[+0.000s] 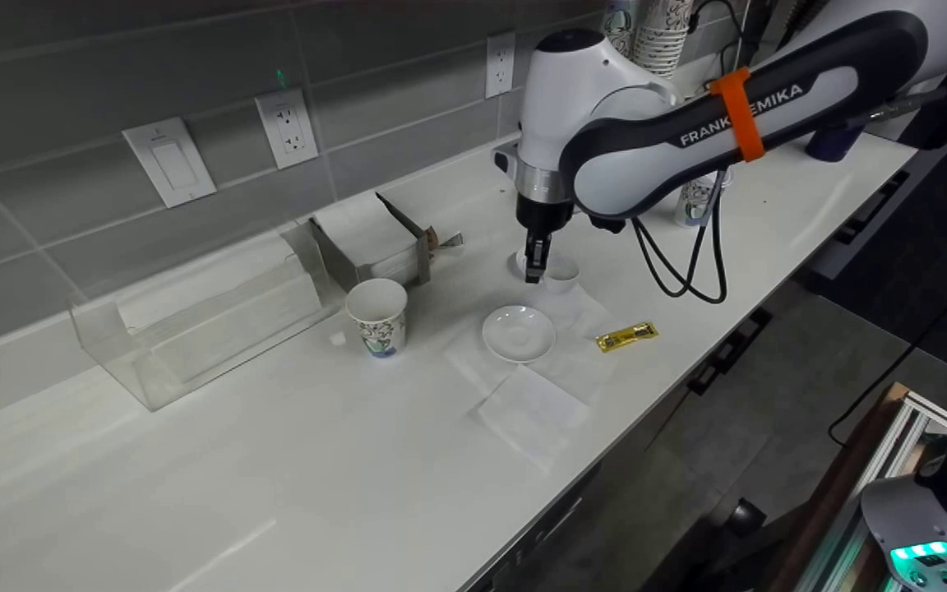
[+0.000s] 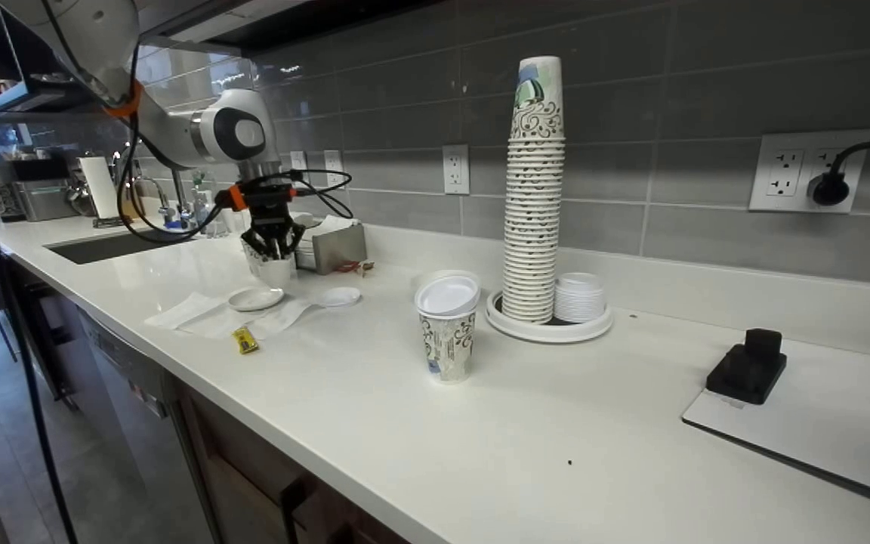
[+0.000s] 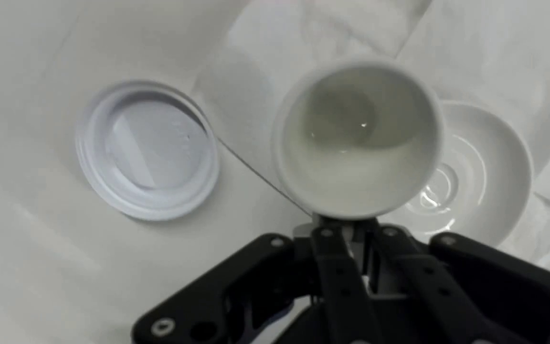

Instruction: Remove the mug from the side plate

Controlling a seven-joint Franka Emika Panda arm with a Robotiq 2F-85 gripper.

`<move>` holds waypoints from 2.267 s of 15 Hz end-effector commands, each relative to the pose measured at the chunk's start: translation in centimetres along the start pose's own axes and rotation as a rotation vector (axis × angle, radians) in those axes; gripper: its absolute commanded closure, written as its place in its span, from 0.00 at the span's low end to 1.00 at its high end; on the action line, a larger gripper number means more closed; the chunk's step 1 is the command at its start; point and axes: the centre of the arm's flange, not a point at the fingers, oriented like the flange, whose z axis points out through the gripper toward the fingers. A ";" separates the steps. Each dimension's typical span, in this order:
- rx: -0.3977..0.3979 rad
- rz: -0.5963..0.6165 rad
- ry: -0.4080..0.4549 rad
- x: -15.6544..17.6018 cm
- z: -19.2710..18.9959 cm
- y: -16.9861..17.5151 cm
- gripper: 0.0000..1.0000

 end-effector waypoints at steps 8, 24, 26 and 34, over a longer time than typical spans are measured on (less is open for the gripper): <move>-0.001 0.437 -0.036 -11.8 2.5 1.7 0.97; -0.054 0.555 -0.009 -14.5 3.4 5.8 0.97; -0.062 0.556 -0.025 -14.9 3.0 7.1 0.97; -0.045 0.524 0.020 -14.8 3.7 11.1 0.97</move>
